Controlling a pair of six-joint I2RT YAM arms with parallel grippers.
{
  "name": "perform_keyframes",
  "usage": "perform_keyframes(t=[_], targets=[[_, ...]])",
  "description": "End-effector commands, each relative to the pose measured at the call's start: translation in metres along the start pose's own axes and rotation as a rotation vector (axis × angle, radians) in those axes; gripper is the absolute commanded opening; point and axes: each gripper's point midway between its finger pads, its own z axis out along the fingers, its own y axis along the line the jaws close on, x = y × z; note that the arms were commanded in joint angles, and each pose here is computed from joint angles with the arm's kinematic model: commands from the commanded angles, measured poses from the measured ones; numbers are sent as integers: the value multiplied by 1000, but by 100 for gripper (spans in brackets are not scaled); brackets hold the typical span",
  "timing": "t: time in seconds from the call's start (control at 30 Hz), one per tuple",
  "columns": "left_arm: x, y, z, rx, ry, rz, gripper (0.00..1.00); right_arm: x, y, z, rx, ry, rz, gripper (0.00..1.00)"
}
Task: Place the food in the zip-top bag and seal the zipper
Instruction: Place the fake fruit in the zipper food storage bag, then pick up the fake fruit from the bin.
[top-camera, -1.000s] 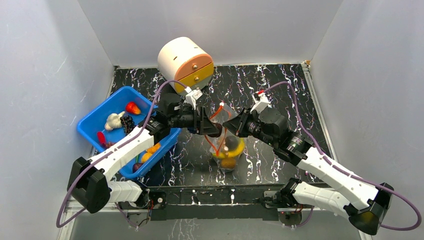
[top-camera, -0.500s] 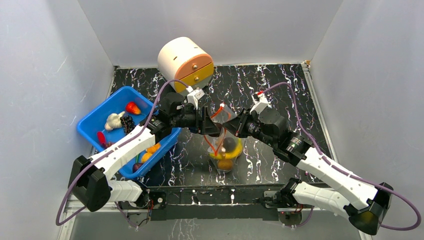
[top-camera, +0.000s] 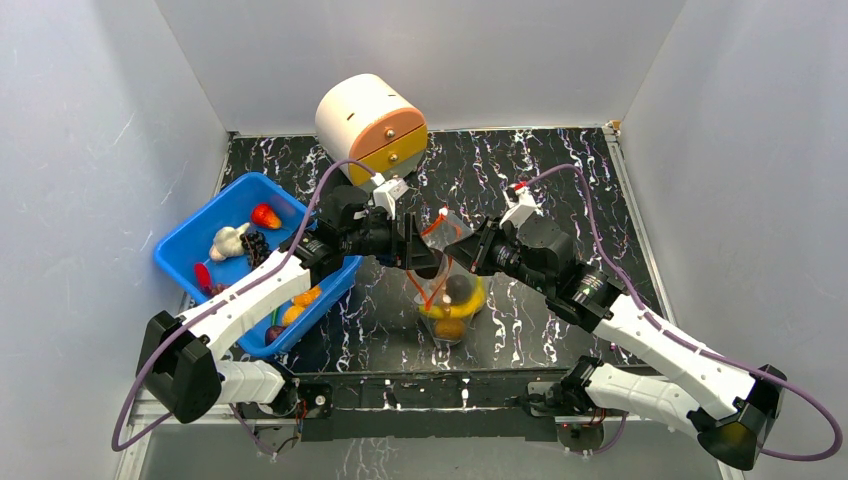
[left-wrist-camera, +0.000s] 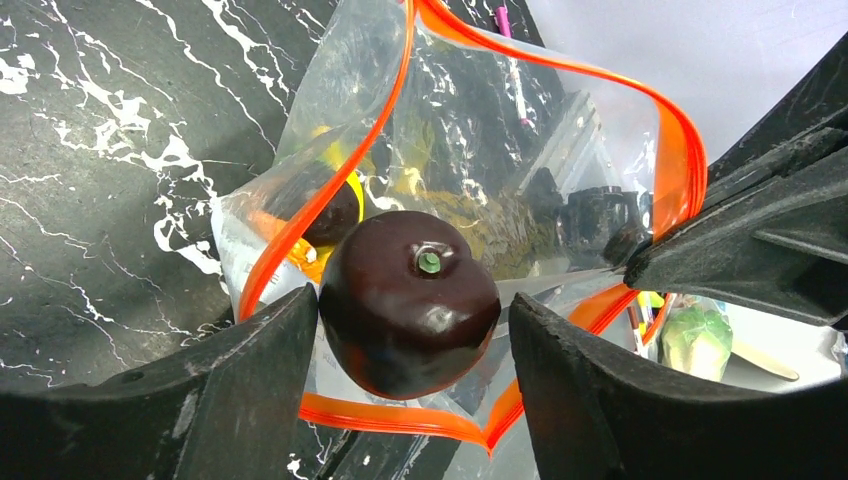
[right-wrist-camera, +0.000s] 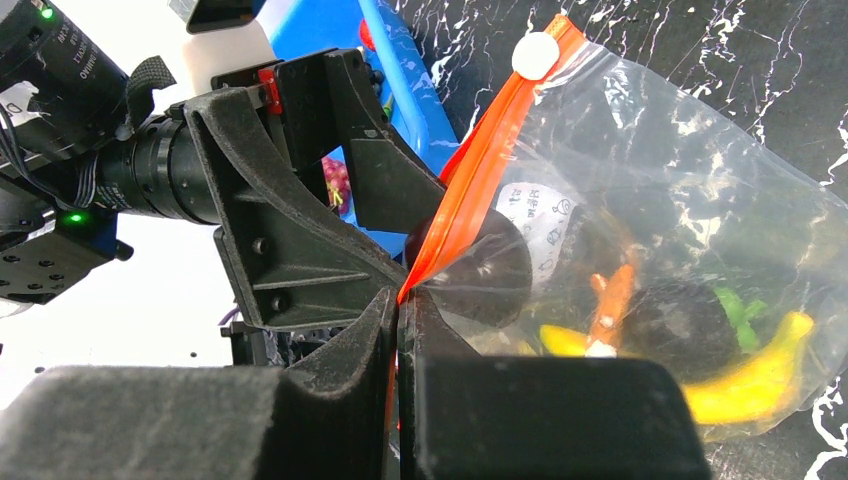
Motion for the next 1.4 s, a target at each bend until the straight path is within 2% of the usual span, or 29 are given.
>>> perform_keyframes(t=[0.0,0.07,0.13,0.43,0.57,0.73,0.87,0.97,1.03,1.17,1.37], targets=[[-17,-21,-11,33,-52,54,70,-17,20,-4,-79,-69,8,0],[-18,-22,-13,33,-62,60,76,-16,19,-3,-78,-68,8,0],[-19,-22,-13,31,-66,66,77,-16,19,-3,-79,-68,7,0],[-36,-35,-29,17,-124,80,78,-19,17,-6,-66,-84,12,0],[-52,-36,-42,-65,-159,112,76,-23,17,-8,-62,-96,12,0],[-77,-9,-65,-302,-261,135,73,-29,18,-13,-53,-117,-21,0],[-93,34,-100,-614,-358,115,71,-32,17,-19,-57,-136,-33,0],[-99,63,-130,-831,-404,138,63,-33,15,-24,-53,-146,-45,0],[-101,80,-147,-955,-419,175,60,-34,15,-27,-51,-155,-54,0],[-106,118,-177,-1130,-394,201,59,-34,16,-31,-58,-151,-65,0],[-110,184,-231,-1336,-380,53,59,-36,15,-33,-40,-142,-91,0]])
